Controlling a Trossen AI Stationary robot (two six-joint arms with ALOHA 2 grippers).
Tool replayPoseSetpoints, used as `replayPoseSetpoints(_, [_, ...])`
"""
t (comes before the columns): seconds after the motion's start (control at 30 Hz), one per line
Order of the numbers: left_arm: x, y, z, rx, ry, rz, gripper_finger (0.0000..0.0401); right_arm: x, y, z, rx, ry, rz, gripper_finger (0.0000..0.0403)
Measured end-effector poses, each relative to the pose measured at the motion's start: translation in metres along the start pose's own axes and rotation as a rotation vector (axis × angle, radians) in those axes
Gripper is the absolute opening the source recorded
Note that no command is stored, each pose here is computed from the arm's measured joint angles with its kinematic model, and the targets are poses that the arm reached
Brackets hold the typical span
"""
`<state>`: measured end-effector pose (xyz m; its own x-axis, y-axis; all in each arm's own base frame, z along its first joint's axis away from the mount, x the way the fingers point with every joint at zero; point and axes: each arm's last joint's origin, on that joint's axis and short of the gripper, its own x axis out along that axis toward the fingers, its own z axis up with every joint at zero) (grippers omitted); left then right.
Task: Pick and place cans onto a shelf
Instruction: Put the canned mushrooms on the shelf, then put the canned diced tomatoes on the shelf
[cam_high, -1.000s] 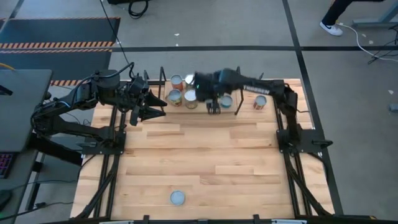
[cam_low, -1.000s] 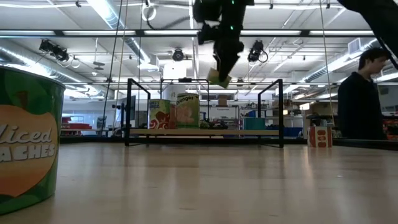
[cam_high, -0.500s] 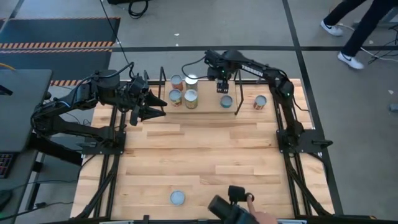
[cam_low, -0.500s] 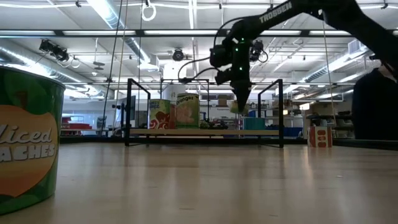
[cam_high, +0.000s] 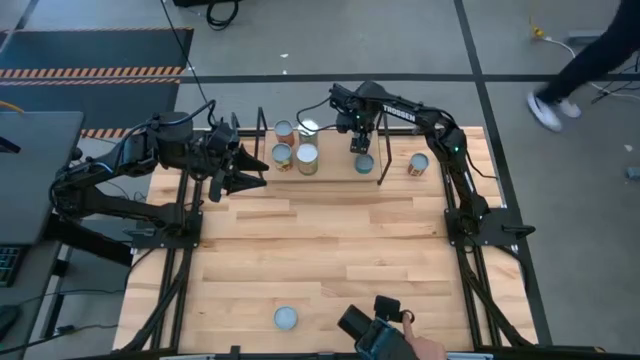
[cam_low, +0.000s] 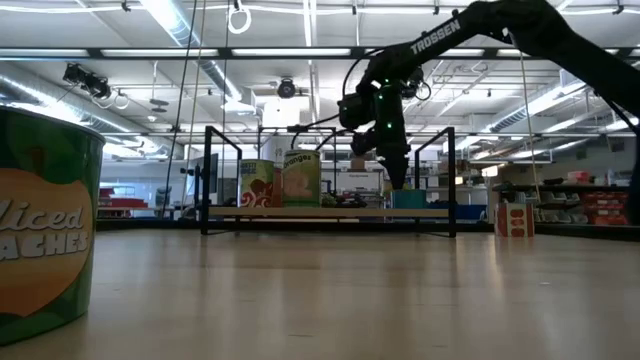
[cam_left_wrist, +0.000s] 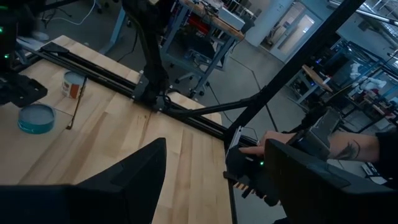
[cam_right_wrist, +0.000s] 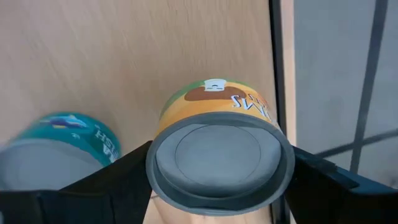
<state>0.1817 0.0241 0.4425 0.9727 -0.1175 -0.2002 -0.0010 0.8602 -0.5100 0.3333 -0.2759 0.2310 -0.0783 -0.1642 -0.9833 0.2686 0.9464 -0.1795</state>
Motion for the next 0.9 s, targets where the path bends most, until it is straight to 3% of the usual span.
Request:
replayPoseSetpoints(0.2, [0.000,0.000,0.000,0.000,0.000,0.000,0.0275,0.003,-0.008,0.000,0.061,-0.027,0.013,0.0324])
replayPoseSetpoints(0.67, [0.000,0.000,0.000,0.000,0.000,0.000,0.0275,0.001,-0.008,-0.004,0.058,-0.010,0.039,0.0358])
replayPoseSetpoints(0.9, [0.000,0.000,0.000,0.000,0.000,0.000,0.0275,-0.042,-0.007,-0.020,0.076,-0.108,0.028,0.0350])
